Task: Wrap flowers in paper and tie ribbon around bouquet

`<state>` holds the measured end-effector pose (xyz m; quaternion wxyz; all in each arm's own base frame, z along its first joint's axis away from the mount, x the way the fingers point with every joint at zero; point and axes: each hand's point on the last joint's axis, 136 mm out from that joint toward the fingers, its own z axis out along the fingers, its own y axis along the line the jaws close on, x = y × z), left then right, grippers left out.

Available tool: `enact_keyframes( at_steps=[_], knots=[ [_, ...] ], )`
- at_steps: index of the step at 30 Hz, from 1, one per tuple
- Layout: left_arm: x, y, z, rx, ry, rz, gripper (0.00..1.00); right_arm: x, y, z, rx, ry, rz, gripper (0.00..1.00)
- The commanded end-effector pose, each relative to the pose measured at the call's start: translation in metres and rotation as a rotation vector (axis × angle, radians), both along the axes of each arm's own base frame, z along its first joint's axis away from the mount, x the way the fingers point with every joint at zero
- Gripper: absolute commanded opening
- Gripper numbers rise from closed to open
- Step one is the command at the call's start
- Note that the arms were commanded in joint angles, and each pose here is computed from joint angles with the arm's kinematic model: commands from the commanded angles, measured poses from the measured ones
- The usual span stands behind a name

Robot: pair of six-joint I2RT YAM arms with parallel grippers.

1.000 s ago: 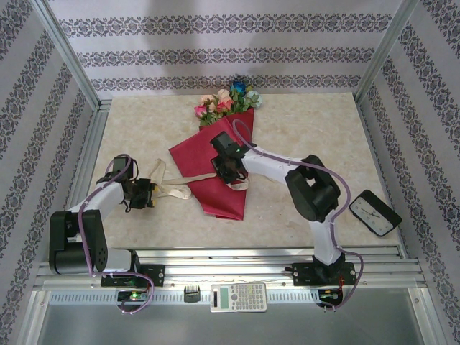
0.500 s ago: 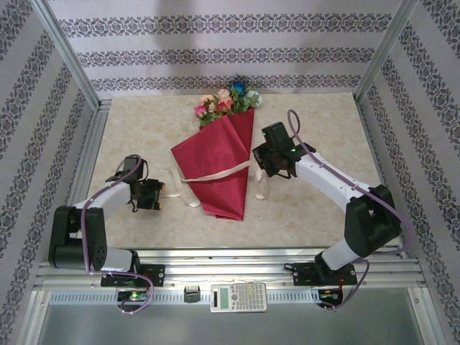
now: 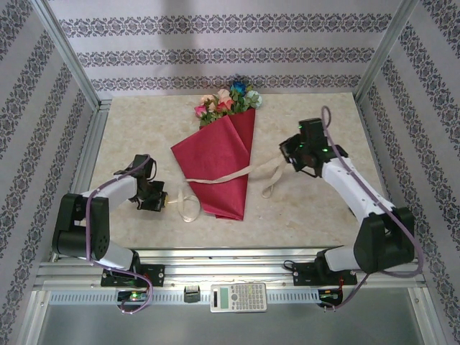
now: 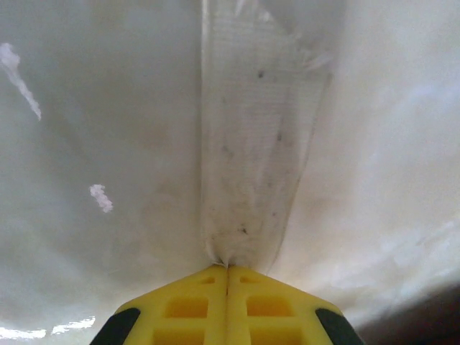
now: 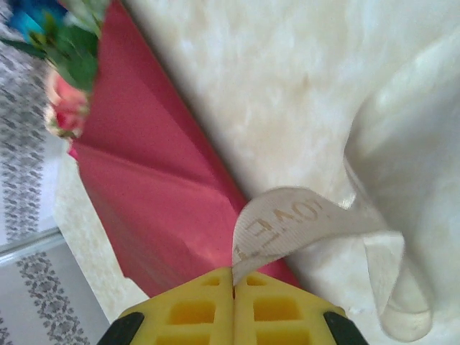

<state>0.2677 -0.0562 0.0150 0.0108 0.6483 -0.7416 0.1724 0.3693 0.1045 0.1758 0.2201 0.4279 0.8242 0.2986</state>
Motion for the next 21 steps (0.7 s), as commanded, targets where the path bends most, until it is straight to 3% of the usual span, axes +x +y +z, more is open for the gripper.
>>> enact_keyframes(
  at_steps=[1,6,9,10,11,12,17,21],
  knots=[
    [0.025,0.046,0.006,0.141,-0.128,0.033,0.00,-0.008,-0.023,0.020,-0.050,-0.064,0.061,0.00],
    [0.022,0.087,0.030,0.179,-0.141,0.042,0.00,-0.021,-0.053,0.019,-0.140,-0.058,0.086,0.00],
    [0.028,0.088,0.047,0.197,-0.166,0.014,0.00,-0.037,-0.062,-0.004,-0.181,0.023,0.061,0.00],
    [0.030,0.084,0.053,0.197,-0.173,-0.003,0.12,-0.043,-0.063,-0.015,-0.178,0.056,0.054,0.00],
    [0.030,0.077,0.060,0.193,-0.180,-0.017,0.32,-0.047,-0.062,-0.026,-0.169,0.091,0.054,0.00],
    [0.030,0.070,0.066,0.184,-0.189,-0.023,0.44,-0.051,-0.061,-0.036,-0.160,0.121,0.056,0.00],
    [0.022,0.011,0.087,0.044,-0.246,-0.020,0.57,-0.064,-0.065,-0.067,-0.152,0.229,0.044,0.01],
    [0.016,-0.015,0.110,0.034,-0.279,-0.019,0.64,-0.070,-0.080,-0.070,-0.203,0.262,0.003,0.15]
  ],
)
